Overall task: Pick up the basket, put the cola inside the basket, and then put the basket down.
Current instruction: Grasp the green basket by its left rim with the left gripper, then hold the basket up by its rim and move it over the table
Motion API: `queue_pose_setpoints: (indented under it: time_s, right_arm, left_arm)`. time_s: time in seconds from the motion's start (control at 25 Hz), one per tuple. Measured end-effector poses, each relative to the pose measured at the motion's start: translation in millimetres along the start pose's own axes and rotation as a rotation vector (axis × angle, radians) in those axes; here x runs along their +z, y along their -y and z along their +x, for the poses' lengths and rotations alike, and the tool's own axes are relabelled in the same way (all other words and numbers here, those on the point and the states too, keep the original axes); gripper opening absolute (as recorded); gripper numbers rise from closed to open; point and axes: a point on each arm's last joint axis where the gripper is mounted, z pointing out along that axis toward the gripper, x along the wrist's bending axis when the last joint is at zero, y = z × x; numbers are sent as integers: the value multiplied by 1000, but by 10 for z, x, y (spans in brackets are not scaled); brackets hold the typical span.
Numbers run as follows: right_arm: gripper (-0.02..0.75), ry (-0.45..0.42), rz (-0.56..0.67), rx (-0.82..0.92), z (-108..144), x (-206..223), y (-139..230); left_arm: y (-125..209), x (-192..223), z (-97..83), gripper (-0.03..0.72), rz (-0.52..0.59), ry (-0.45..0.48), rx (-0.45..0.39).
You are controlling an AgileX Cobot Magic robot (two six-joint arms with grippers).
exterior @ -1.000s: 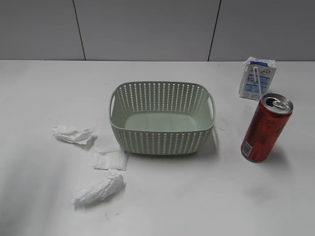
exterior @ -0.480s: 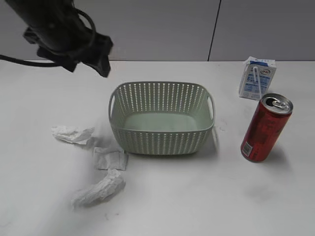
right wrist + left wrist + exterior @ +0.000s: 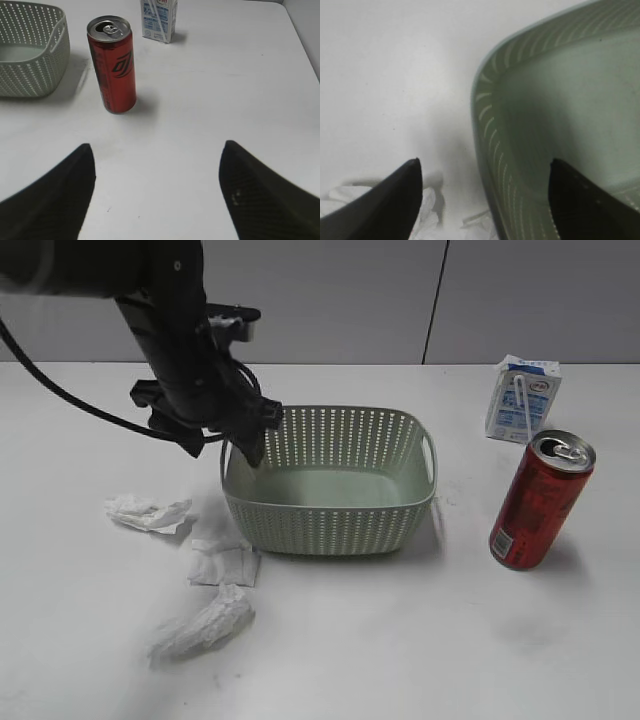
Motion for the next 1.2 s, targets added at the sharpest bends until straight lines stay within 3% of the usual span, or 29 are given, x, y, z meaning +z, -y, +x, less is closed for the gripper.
queue_pose_setpoints:
  time_s: [0.2, 0.28, 0.36, 0.52, 0.6, 0.92, 1.2]
  right_arm:
    - [587, 0, 0, 0, 0, 0, 0]
    - [587, 0, 0, 0, 0, 0, 0]
    - [587, 0, 0, 0, 0, 0, 0]
    - [587, 0, 0, 0, 0, 0, 0]
    - [587, 0, 0, 0, 0, 0, 0]
    - [587, 0, 0, 0, 0, 0, 0]
    - [587, -5, 24, 4, 5, 15, -78]
  left_arm:
    - [28, 291, 33, 567, 61, -10, -21]
    - [32, 337, 38, 505, 68, -11, -36]
    - [22, 335, 37, 393, 59, -10, -44]
    - [19, 333, 31, 67, 56, -5, -78]
    - [10, 327, 23, 1, 52, 1, -105]
    - [53, 151, -31, -3, 92, 43, -194]
    - [85, -294, -73, -3, 28, 65, -259]
